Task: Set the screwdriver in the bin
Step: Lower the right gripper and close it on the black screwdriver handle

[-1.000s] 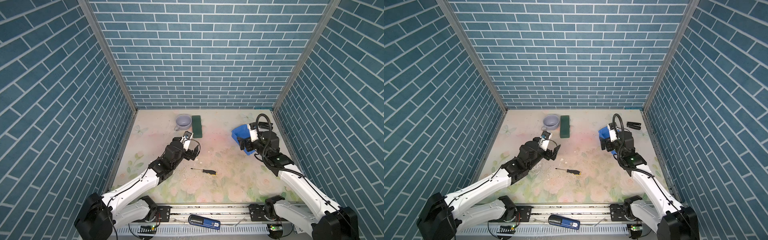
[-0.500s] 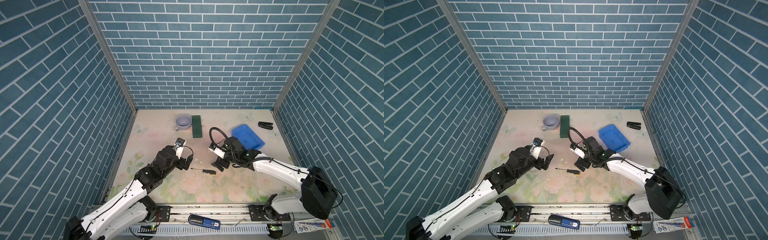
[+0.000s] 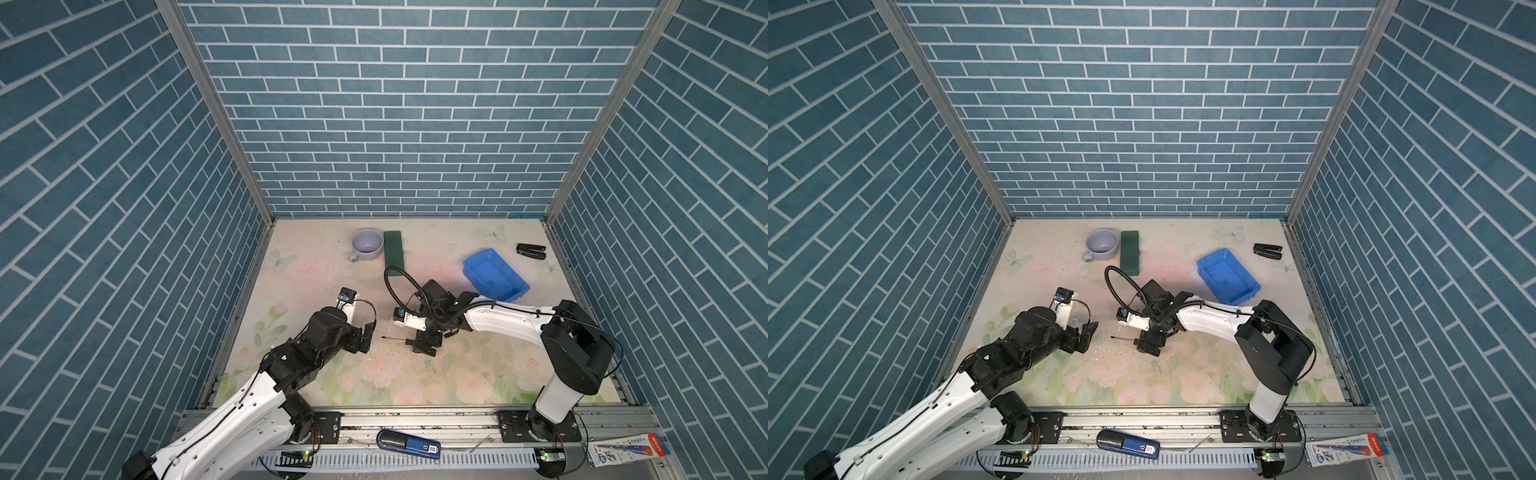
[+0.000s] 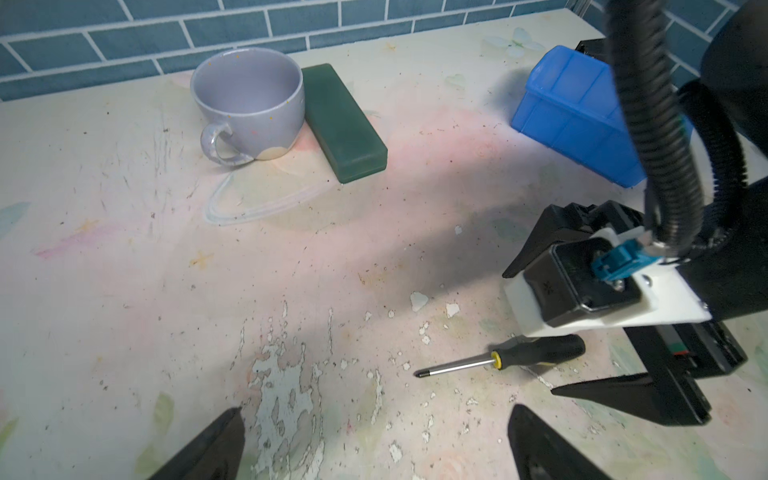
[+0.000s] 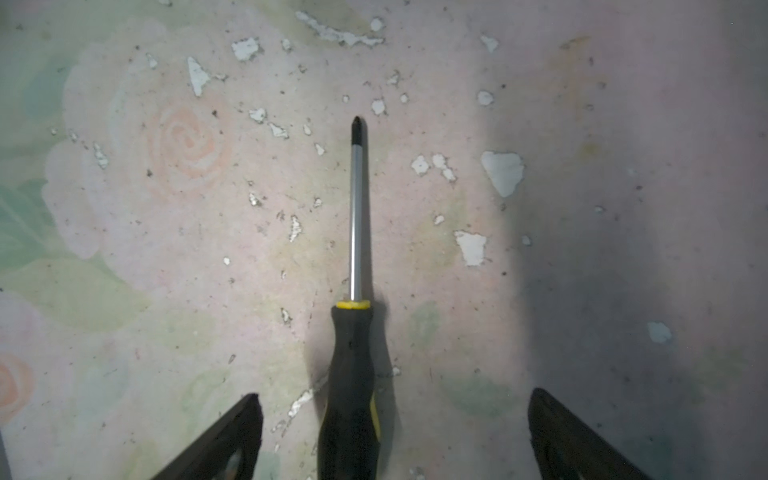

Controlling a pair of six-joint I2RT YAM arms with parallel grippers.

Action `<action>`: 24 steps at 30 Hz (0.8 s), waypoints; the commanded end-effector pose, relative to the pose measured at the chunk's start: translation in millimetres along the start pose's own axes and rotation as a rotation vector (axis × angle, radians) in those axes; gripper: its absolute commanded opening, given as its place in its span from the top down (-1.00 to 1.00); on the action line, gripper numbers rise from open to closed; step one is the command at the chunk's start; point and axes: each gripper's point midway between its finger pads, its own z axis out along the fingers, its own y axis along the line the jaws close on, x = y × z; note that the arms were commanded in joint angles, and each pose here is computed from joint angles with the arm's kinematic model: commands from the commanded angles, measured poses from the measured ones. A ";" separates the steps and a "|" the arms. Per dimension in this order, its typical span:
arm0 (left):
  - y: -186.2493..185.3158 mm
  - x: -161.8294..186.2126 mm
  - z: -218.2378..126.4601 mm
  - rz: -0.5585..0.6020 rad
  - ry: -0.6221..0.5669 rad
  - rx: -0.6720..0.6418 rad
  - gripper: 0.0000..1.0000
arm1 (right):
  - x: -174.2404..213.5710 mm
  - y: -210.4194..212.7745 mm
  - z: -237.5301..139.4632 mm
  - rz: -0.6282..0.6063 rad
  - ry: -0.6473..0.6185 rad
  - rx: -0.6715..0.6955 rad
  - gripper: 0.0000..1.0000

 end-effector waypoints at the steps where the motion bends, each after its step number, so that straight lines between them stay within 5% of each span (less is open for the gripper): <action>1: 7.2 18.8 -4.0 -0.035 0.049 -0.026 -0.99 | -8.5 3.7 1.5 -0.064 0.011 -0.033 -0.98; 7: 8.8 16.4 -12.1 -0.057 0.006 -0.018 -0.99 | 4.6 0.7 14.6 -0.070 0.093 -0.036 -0.82; 21: 5.7 13.1 -8.0 -0.050 0.000 -0.007 -0.99 | 15.9 10.1 17.0 -0.081 0.117 -0.084 -0.07; 24: 5.1 11.0 -7.8 -0.050 -0.007 -0.005 -0.99 | 16.2 9.3 16.4 -0.085 0.114 -0.080 0.24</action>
